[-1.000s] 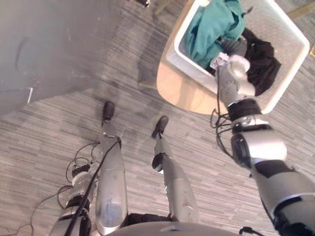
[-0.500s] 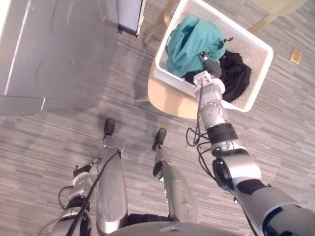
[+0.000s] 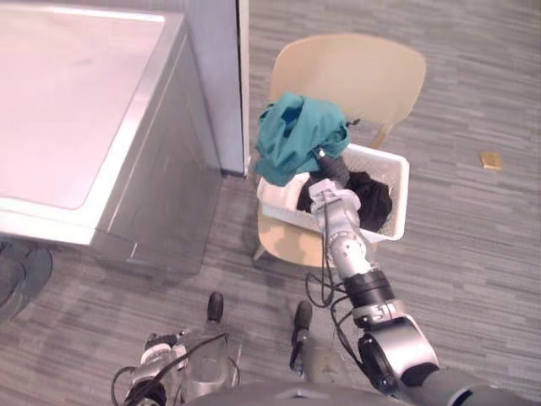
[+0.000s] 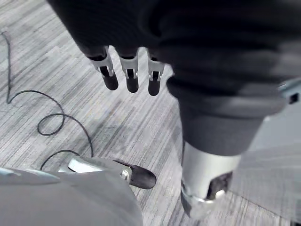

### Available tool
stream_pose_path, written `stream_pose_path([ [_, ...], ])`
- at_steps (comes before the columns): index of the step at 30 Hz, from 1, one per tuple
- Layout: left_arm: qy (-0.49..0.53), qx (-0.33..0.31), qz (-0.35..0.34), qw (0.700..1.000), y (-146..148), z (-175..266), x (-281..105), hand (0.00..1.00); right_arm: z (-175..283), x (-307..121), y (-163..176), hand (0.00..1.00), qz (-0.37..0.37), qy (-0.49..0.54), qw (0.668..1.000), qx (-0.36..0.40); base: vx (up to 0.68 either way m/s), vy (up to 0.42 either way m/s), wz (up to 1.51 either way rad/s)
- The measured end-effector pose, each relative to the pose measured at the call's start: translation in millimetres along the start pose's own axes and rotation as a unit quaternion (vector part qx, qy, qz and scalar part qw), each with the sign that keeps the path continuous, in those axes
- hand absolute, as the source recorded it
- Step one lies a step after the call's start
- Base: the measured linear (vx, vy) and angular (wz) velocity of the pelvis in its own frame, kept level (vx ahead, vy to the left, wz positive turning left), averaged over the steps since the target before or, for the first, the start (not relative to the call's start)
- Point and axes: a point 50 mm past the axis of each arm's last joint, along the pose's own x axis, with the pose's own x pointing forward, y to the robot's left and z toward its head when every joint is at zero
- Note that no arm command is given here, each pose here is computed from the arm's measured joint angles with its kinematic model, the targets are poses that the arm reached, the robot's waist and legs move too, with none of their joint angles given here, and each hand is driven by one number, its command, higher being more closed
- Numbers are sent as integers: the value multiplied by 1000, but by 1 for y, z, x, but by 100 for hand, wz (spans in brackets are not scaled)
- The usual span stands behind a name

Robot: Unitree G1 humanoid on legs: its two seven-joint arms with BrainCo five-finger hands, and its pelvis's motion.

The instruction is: Pick up the laundry basket with both hands and put the clothes into the washing machine.

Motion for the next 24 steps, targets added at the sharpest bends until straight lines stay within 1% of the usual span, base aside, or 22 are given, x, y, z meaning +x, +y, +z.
stream_pose_path([
  [3,-1,1,-15,1000,-5,-3,-2,0,-5,-2,7,100,26,8,999,-19,73,-1,3],
  [6,-40,2,-38,998,-13,8,-9,0,-14,-5,15,100,49,27,998,-27,44,0,3],
  [9,-102,-4,-69,992,-24,31,-21,0,-21,-8,24,100,77,40,995,-42,13,1,1],
  [11,-167,-13,-91,982,-31,57,-36,0,-23,-12,35,100,109,43,992,-49,0,0,0],
  [12,-184,-18,-96,978,-32,64,-40,0,-23,-13,37,100,114,43,991,-49,0,0,0],
  [14,-264,-48,-116,956,-34,96,-62,0,-22,-14,46,100,130,38,990,-39,5,-3,-2],
  [16,-306,-69,-128,941,-33,113,-76,0,-22,-13,53,100,141,37,989,-38,11,-3,-9],
  [20,-394,-110,-154,899,-32,148,-109,0,-23,-13,69,100,169,33,983,-55,11,-2,-4],
  [21,-424,-122,-163,883,-31,160,-122,0,-27,-15,72,100,174,40,982,-57,-16,-10,-6],
  [22,-436,-127,-166,875,-30,164,-127,0,-29,-16,73,100,177,43,982,-56,-29,-7,-10],
  [24,-484,-148,-178,844,-26,179,-148,0,-39,-23,78,100,196,59,978,-48,-40,-2,-16],
])
